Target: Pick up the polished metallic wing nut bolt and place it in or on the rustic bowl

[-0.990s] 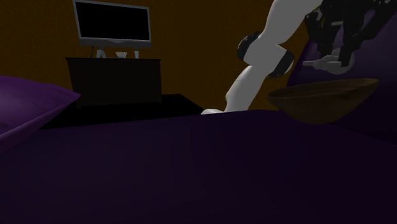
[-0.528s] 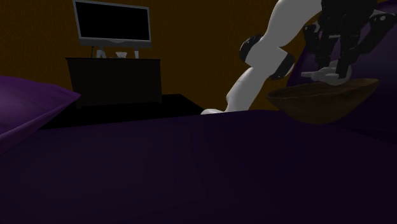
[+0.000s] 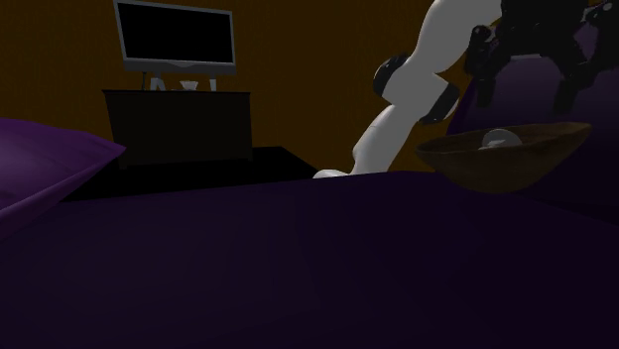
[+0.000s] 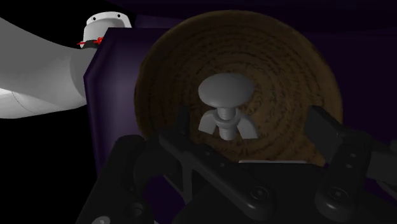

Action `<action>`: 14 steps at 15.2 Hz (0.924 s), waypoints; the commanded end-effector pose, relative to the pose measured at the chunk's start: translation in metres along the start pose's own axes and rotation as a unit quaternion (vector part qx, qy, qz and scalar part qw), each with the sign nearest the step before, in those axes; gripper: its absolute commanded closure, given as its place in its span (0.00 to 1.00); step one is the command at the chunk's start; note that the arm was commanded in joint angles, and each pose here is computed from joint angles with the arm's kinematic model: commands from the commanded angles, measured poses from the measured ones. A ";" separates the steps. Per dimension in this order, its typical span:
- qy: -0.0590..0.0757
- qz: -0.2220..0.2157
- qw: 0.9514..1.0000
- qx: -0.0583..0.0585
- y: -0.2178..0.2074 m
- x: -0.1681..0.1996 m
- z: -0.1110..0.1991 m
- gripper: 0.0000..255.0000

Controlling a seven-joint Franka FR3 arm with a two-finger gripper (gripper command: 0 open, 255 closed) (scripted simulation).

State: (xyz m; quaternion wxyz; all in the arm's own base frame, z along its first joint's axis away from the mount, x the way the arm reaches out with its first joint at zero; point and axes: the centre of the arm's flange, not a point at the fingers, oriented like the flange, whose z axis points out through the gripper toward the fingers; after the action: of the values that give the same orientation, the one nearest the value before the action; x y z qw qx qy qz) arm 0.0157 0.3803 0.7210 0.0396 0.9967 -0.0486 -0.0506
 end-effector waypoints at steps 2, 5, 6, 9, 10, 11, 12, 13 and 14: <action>0.000 0.000 1.000 0.000 0.000 0.000 0.000 0.00; 0.000 0.000 1.000 0.000 0.000 0.000 -0.040 0.00; 0.000 0.000 1.000 0.000 0.000 0.000 -0.050 0.00; 0.000 0.000 1.000 0.000 0.000 0.000 -0.050 0.00; 0.000 0.000 1.000 0.000 0.000 0.000 -0.050 0.00; 0.000 0.000 1.000 0.000 0.000 0.000 -0.050 0.00; 0.000 0.000 1.000 0.000 0.000 0.000 -0.050 0.00; 0.000 0.000 1.000 0.000 0.000 0.000 -0.050 0.00; 0.000 0.000 1.000 0.000 0.000 0.000 -0.050 0.00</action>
State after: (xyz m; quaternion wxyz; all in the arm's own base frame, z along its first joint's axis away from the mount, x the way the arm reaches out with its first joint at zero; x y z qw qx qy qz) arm 0.0210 0.3840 0.7705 0.0396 0.9967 -0.0486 -0.0506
